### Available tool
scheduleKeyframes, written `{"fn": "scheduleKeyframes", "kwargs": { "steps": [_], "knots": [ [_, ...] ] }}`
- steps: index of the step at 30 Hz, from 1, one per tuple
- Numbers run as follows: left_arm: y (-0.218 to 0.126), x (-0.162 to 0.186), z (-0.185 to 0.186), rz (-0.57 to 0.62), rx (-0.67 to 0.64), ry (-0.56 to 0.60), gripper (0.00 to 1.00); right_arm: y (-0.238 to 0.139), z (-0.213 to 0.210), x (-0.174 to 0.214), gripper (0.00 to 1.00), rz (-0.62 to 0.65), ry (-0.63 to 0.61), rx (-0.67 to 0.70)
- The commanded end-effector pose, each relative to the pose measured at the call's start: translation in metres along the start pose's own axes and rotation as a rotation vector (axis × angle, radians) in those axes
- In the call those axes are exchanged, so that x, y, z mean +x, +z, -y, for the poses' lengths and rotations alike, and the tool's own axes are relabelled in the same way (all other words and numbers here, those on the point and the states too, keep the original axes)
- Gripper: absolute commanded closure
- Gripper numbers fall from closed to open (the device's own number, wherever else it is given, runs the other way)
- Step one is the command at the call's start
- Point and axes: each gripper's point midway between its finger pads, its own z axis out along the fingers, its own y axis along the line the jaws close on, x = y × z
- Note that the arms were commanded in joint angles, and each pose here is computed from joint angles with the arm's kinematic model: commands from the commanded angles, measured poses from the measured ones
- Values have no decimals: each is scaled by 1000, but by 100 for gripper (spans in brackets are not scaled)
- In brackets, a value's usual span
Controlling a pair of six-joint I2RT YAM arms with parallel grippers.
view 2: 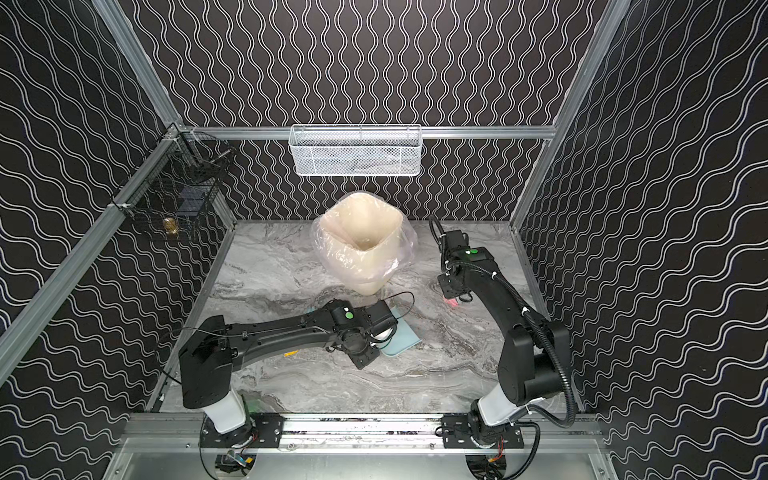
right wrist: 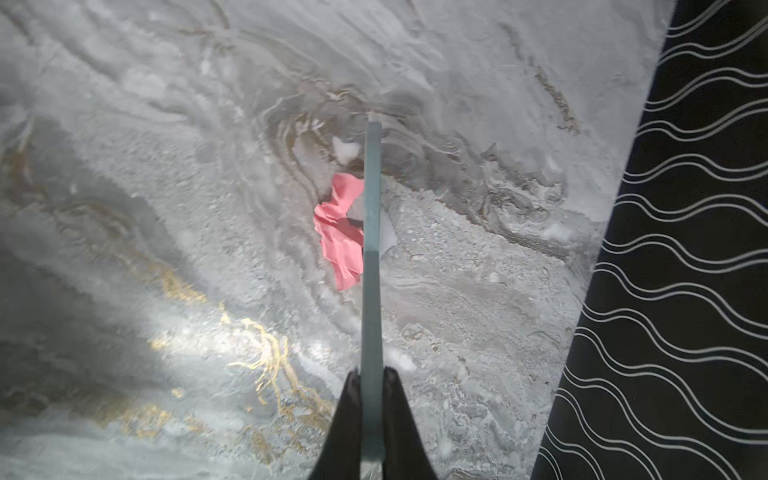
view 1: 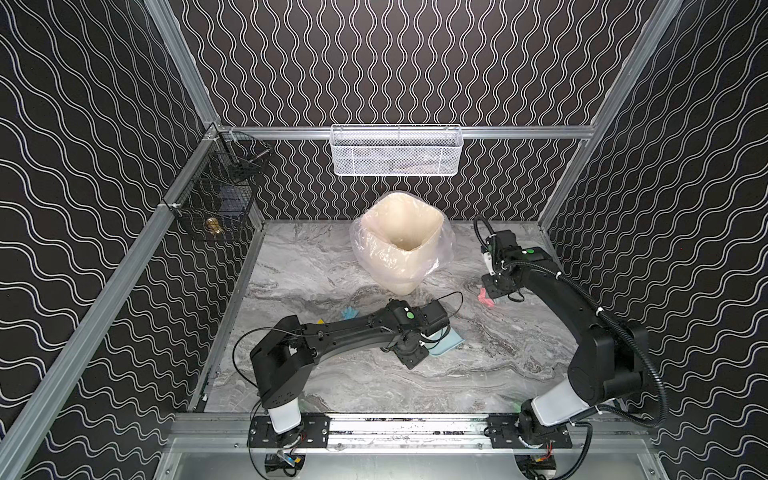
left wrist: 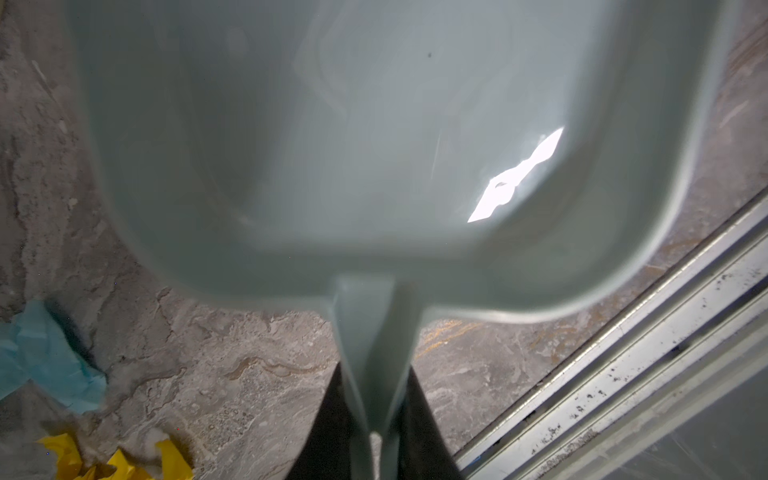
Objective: Sweep away the paper scraps from the table
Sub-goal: 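Bring the dustpan down beside the pink scrap while the right lowers the brush behind it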
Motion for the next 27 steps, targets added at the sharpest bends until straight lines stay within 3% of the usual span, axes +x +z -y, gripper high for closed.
{"fn": "scheduleKeyframes", "kwargs": {
  "steps": [1, 10, 17, 27],
  "knots": [
    [6, 0, 5, -3, 23, -3, 100, -4, -17, 15, 100, -50, -57, -52],
    [18, -5, 7, -33, 33, 8, 100, -26, -47, 33, 100, -77, -141, -93],
    [27, -13, 11, -59, 41, 40, 100, -44, -20, 25, 100, -18, -112, 22],
    [40, -30, 13, -103, 36, 63, 100, -20, -22, 21, 100, -62, -121, -7]
  ]
}}
